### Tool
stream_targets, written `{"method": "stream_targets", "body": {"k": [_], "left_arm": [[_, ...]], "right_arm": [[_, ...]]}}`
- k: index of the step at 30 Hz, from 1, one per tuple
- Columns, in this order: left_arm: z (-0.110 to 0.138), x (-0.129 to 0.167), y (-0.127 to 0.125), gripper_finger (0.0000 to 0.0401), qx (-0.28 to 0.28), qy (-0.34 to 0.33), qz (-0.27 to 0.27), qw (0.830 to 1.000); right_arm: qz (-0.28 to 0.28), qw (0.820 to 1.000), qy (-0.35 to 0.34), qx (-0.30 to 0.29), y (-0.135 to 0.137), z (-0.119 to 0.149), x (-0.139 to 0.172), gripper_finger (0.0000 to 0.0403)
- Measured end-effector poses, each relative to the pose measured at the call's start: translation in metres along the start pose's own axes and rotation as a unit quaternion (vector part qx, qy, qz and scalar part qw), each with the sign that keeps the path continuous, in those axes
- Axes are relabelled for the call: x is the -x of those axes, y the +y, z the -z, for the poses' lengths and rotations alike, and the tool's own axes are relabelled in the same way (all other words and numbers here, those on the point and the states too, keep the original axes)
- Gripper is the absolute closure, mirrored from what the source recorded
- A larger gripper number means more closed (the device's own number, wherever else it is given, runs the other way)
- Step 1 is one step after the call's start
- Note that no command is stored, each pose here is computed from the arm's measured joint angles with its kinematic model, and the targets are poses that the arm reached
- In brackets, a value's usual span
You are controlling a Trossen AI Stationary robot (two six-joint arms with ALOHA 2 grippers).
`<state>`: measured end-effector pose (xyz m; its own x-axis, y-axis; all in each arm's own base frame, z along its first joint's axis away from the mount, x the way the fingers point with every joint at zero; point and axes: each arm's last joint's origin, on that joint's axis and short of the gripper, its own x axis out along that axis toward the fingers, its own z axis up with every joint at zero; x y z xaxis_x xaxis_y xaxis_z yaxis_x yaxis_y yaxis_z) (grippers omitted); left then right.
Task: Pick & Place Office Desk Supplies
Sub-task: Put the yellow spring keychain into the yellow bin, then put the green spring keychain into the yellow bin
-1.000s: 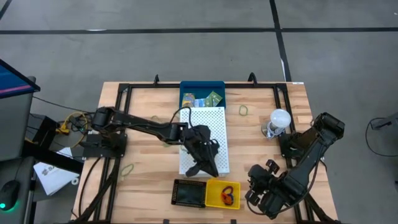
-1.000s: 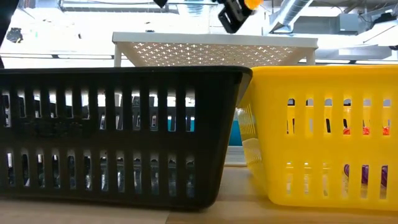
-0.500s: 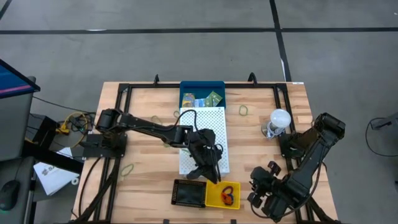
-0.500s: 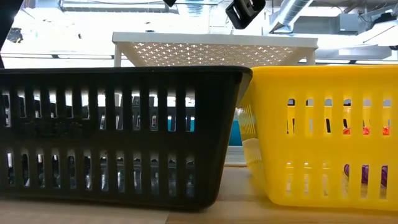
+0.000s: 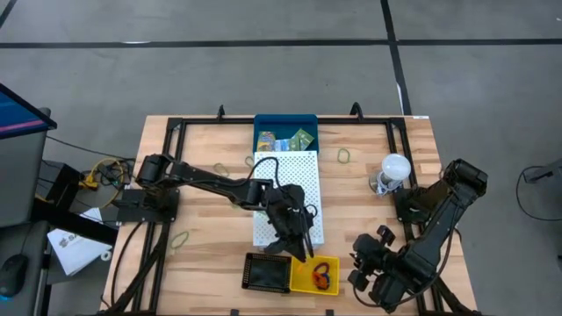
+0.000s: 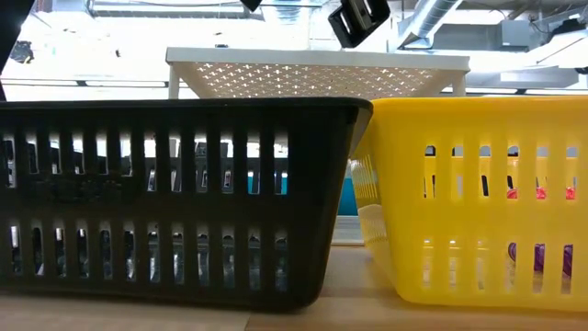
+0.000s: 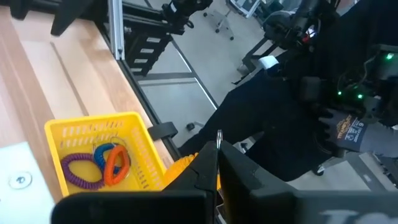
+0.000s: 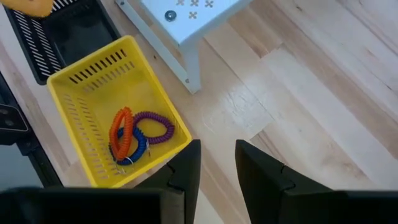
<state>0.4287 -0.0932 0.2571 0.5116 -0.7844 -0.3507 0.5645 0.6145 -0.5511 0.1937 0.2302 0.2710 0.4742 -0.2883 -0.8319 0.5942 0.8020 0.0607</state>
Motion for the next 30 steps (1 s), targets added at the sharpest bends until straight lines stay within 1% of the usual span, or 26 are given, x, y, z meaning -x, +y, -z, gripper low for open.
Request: {"method": "stream_targets", "body": {"k": [4, 7, 17, 20, 23, 30], "left_arm": [[-0.0004, 0.0006, 0.0006, 0.04, 0.001, -0.001, -0.001, 1.0], [-0.0011, 0.0006, 0.0004, 0.0392, 0.0, -0.004, 0.0, 1.0], [-0.001, -0.0022, -0.0027, 0.0325, -0.003, -0.006, 0.002, 1.0], [-0.0009, -0.0024, -0.0032, 0.0311, -0.003, -0.004, 0.006, 1.0], [-0.0008, -0.0024, -0.0033, 0.0308, -0.003, -0.004, 0.009, 1.0], [-0.0019, 0.0007, 0.0001, 0.0315, -0.001, -0.007, 0.0, 1.0]], "right_arm": [[-0.001, 1.0, 0.0, 0.002, 0.0001, 0.001, 0.0007, 0.0305], [-0.001, 1.0, 0.0, 0.002, 0.0001, 0.0014, 0.0009, 0.0305], [-0.003, 1.0, 0.0, 0.004, 0.0003, 0.0031, 0.0019, 0.0305], [-0.003, 1.0, 0.0, 0.004, 0.0003, 0.003, 0.0019, 0.0305], [-0.003, 1.0, 0.0, 0.003, 0.0003, 0.0028, 0.0018, 0.0305], [-0.003, 1.0, 0.0, 0.004, 0.0002, 0.0028, 0.0018, 0.0305]]}}
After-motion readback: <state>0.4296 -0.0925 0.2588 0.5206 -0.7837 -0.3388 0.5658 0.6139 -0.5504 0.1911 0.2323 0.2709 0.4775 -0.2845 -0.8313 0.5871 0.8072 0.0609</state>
